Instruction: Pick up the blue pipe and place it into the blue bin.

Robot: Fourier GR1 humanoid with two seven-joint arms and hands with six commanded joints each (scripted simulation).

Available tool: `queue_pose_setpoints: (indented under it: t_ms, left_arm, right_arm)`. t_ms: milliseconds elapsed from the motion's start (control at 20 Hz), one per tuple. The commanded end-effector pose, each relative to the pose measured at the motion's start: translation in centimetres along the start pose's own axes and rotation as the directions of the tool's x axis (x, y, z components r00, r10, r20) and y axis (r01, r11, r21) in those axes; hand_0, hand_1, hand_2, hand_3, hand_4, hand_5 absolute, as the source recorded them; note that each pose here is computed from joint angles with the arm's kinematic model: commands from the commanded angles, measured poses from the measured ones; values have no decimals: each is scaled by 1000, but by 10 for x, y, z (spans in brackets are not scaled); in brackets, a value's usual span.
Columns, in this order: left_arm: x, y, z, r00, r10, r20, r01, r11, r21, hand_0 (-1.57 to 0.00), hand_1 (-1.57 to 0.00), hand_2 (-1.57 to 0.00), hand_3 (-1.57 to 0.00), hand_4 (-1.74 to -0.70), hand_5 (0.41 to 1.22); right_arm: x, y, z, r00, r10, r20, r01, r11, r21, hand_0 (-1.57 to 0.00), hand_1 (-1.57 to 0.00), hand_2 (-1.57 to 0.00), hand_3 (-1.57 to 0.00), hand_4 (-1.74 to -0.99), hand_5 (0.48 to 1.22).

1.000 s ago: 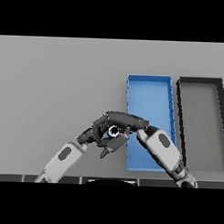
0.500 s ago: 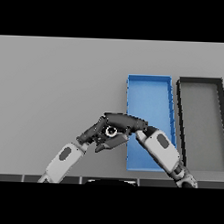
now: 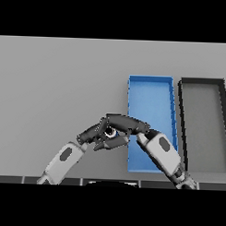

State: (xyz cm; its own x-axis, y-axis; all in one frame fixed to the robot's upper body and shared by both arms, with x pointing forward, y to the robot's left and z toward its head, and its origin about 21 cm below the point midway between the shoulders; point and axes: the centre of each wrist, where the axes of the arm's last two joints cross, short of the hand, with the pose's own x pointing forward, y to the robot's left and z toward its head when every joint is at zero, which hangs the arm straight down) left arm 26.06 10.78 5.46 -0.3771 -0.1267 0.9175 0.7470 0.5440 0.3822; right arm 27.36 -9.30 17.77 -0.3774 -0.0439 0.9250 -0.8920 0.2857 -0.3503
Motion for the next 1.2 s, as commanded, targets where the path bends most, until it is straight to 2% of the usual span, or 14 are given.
queue_pose_setpoints:
  t_ms: [0, 150, 300, 400, 500, 550, 600, 700, 750, 900, 1000, 1050, 1150]
  left_arm:
    - [0, -2, -1, 1000, -2, -16, 3, 1000, 8, -273, -259, -248, -252, -955, 972]
    - [-4, 1, 2, 999, 12, -53, -11, 1000, 27, -139, -132, -127, -128, -876, 781]
    - [-7, 0, 6, 994, 86, -64, -82, 995, 56, -71, -67, -64, -65, -882, 671]
    - [-6, -1, 7, 989, 101, -106, -93, 993, 75, -45, -43, -41, -41, -889, 639]
    - [-8, -3, 7, 982, 120, -149, -109, 991, 80, -28, -27, -26, -26, -899, 609]
    - [-9, -5, 10, 983, 122, -136, -113, 991, 71, -23, -21, -20, -21, -904, 589]
    - [-9, -4, 11, 982, 120, -143, -111, 991, 72, -18, -17, -16, -16, -909, 564]
    - [-7, -9, 11, 986, 136, -94, -130, 989, 65, -11, -10, -10, -10, -918, 527]
    - [-5, -7, 10, 986, 132, -100, -126, 990, 69, -9, -8, -8, -8, -922, 515]
    - [-3, -3, 15, 979, 131, -156, -120, 990, 77, -4, -4, -3, -4, -926, 496]
    - [-4, -6, 14, 978, 120, -169, -109, 992, 69, -2, -2, -2, -2, -927, 491]
    - [-3, -6, 14, 980, 113, -163, -103, 993, 64, -2, -1, -1, -1, -925, 488]
    - [-1, -5, 14, 981, 106, -165, -96, 993, 72, -1, -1, 0, 0, -916, 486]
  right_arm:
    - [-1, -1, 0, 1000, 3, -9, -3, 1000, 2, -1566, -1566, -1566, -1565, -1488, 1214]
    - [-1, 0, -3, 1000, -1, -7, 1, 1000, -5, -1568, -1568, -1568, -1568, -1488, 1218]
    - [-3, -3, -2, 1000, 8, 4, -8, 1000, -18, -1570, -1570, -1570, -1569, -1487, 1219]
    - [-4, -2, -2, 1000, -16, 14, 16, 1000, -22, -1570, -1570, -1570, -1570, -1488, 1220]
    - [-2, -6, -1, 995, -96, 24, 97, 995, -29, -1570, -1570, -1570, -1570, -1489, 1220]
    - [-1, -3, 1, 986, -168, 25, 168, 986, -18, -1571, -1571, -1571, -1570, -1489, 1220]
    - [4, -13, 2, 978, -208, 30, 209, 978, -17, -1571, -1571, -1571, -1571, -1490, 1221]
    - [24, -16, -4, 959, -284, 17, 284, 959, -16, -1571, -1571, -1571, -1571, -1491, 1221]
    - [31, -20, -3, 955, -295, 27, 296, 955, -30, -1571, -1571, -1571, -1571, -1490, 1221]
    - [75, -45, -6, 960, -247, 129, 254, 967, -40, -1571, -1571, -1571, -1571, -1493, 1221]
    - [95, -56, -13, 967, -188, 170, 196, 980, -28, -1571, -1571, -1571, -1571, -1495, 1221]
    - [100, -64, -14, 965, -192, 176, 202, 979, -39, -1571, -1571, -1571, -1571, -1495, 1221]
    - [119, -87, -11, 964, -165, 206, 199, 968, -153, -1571, -1571, -1571, -1571, -1496, 1221]
